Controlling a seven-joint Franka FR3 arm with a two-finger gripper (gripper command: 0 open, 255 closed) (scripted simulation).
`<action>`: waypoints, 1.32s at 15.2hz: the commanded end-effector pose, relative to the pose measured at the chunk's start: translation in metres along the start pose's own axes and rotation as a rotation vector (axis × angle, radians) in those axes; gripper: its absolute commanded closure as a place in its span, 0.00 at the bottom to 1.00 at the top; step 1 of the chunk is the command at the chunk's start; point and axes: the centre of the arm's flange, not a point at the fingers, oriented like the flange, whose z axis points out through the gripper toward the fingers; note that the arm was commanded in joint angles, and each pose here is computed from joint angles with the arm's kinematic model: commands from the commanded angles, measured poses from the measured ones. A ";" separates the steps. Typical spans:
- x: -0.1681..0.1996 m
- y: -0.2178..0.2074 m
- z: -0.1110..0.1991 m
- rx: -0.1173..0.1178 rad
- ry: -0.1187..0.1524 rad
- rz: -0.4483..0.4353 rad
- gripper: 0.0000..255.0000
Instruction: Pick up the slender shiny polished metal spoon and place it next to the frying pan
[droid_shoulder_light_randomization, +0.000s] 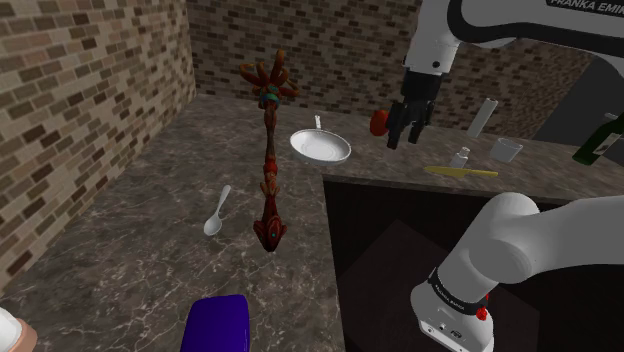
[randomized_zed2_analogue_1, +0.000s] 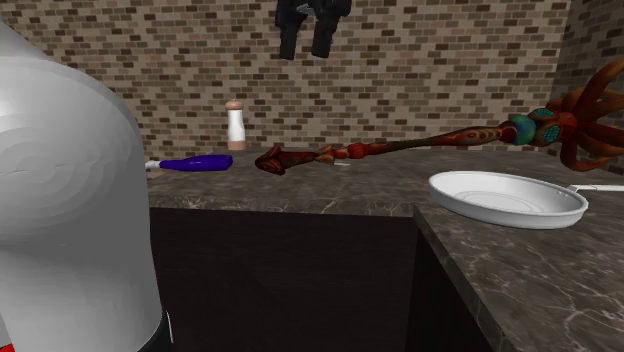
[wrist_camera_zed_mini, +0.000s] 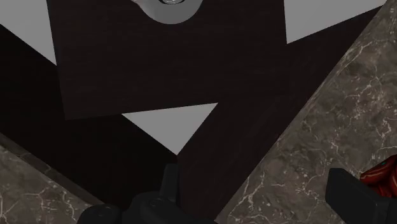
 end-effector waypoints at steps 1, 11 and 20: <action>0.000 0.000 0.000 0.000 0.000 0.000 0.00; 0.054 -0.097 0.059 0.046 0.017 0.168 0.00; 0.117 -0.177 0.107 0.087 0.033 0.319 0.00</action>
